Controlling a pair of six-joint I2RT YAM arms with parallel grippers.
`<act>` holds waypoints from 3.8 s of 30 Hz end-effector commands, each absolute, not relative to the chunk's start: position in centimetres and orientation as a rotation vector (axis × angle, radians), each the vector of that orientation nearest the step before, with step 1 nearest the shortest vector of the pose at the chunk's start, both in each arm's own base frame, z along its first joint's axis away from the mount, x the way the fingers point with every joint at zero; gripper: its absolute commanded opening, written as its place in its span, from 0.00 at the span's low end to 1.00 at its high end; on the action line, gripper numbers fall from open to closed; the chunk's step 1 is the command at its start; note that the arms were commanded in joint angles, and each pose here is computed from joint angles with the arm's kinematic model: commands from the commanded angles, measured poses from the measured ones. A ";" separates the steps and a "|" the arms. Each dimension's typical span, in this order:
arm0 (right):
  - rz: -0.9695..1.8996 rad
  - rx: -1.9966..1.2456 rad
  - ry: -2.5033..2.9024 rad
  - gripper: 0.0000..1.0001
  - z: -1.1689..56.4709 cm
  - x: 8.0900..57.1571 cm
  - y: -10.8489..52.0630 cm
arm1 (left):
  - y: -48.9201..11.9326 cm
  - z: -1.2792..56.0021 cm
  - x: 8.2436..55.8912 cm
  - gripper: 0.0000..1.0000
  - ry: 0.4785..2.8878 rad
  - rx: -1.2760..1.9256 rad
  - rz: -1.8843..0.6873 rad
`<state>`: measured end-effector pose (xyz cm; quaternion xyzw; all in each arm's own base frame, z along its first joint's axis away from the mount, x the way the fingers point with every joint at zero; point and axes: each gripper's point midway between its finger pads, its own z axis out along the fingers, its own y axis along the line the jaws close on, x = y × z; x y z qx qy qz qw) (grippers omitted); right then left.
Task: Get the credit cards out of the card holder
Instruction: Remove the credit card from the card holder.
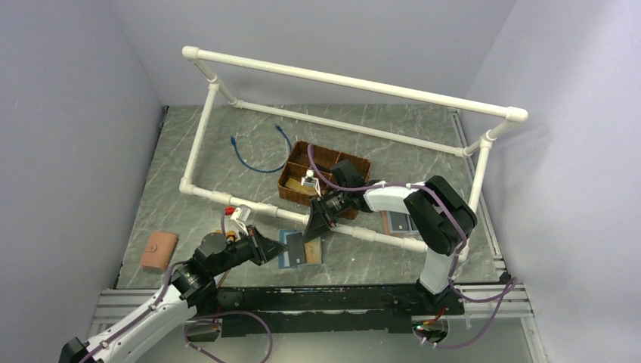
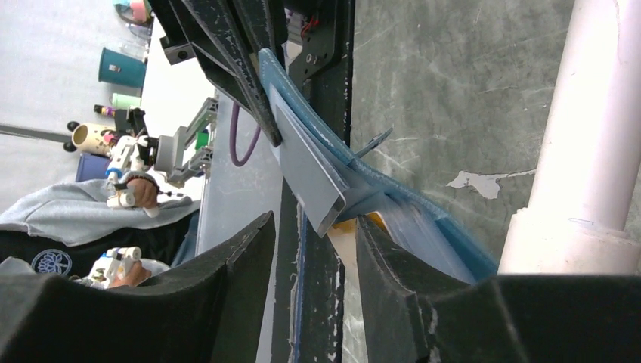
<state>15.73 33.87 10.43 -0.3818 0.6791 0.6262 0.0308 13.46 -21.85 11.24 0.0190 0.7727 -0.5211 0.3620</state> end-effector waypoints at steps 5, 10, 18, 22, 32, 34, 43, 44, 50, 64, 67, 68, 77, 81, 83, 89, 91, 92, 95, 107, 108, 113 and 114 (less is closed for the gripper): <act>1.923 -1.169 2.079 0.48 10.2 16.0 34.5 | -22.7 14.9 13.9 0.00 1.800 0.069 -1.457; 1.964 -1.160 2.067 0.49 10.6 15.7 34.6 | -22.7 15.3 14.0 0.00 1.781 0.061 -1.468; 2.042 -1.153 2.028 0.46 11.8 15.1 34.8 | -22.7 15.3 14.2 0.00 1.786 0.046 -1.463; 2.063 -1.149 2.020 0.40 12.3 14.9 34.8 | -22.6 14.8 14.4 0.00 1.805 0.030 -1.451; 2.055 -1.166 2.017 0.01 12.3 15.0 34.9 | -21.9 13.6 14.7 0.00 1.874 -0.012 -1.377; 2.042 -1.158 2.032 0.00 12.1 15.2 34.8 | -21.6 13.3 14.7 0.00 1.895 -0.029 -1.352; 1.976 -1.112 2.084 0.00 10.9 16.3 34.5 | -19.8 11.2 14.4 0.00 2.008 -0.131 -1.246; 1.969 -1.109 2.089 0.00 10.7 16.4 34.4 | -19.7 11.1 14.4 0.00 2.012 -0.135 -1.244; 1.936 -1.107 2.108 0.00 10.1 16.7 34.3 | -19.6 10.8 14.3 0.00 2.022 -0.142 -1.235; 1.929 -1.069 2.131 0.00 9.5 17.2 33.8 | -18.6 10.3 14.5 0.00 2.028 -0.201 -1.196; 1.925 -1.063 2.133 0.00 9.5 17.3 33.7 | -18.5 10.3 14.4 0.00 2.026 -0.204 -1.197; 1.924 -1.060 2.135 0.00 9.4 17.4 33.7 | -18.5 10.3 14.3 0.00 2.025 -0.203 -1.197; 1.959 -1.052 2.100 0.00 10.1 17.3 33.6 | -18.4 9.6 14.3 0.00 2.047 -0.220 -1.188; 1.946 -1.035 2.111 0.00 9.9 17.6 33.4 | -17.9 8.5 14.3 0.00 2.089 -0.265 -1.148; 1.917 -1.026 2.140 0.00 9.2 17.9 33.3 | -17.7 8.0 14.3 0.00 2.108 -0.292 -1.129; 1.846 -1.007 2.218 0.00 7.6 18.2 33.2 | -17.1 7.0 14.1 0.00 2.156 -0.336 -1.086; 1.822 -1.001 2.240 0.00 7.1 18.3 33.1 | -17.0 6.6 14.0 0.00 2.170 -0.349 -1.076; 1.816 -1.001 2.245 0.00 7.0 18.4 33.1 | -16.9 6.4 14.0 0.00 2.177 -0.355 -1.069; 1.818 -0.997 2.244 0.00 7.0 18.4 33.2 | -16.7 5.7 13.8 0.00 2.204 -0.366 -1.051; 1.794 -1.008 2.236 0.00 7.2 18.7 33.2 | -16.7 3.5 13.3 0.00 2.330 -0.390 -0.983; 1.776 -1.013 2.251 0.00 6.8 18.8 33.1 | -16.6 3.5 13.3 0.00 2.337 -0.397 -0.966; 1.751 -1.002 2.271 0.00 6.5 19.0 32.9 | -16.2 2.6 13.3 0.00 2.360 -0.418 -0.936; 1.739 -1.008 2.271 0.00 6.4 19.0 32.9 | -16.1 2.5 13.2 0.01 2.363 -0.432 -0.928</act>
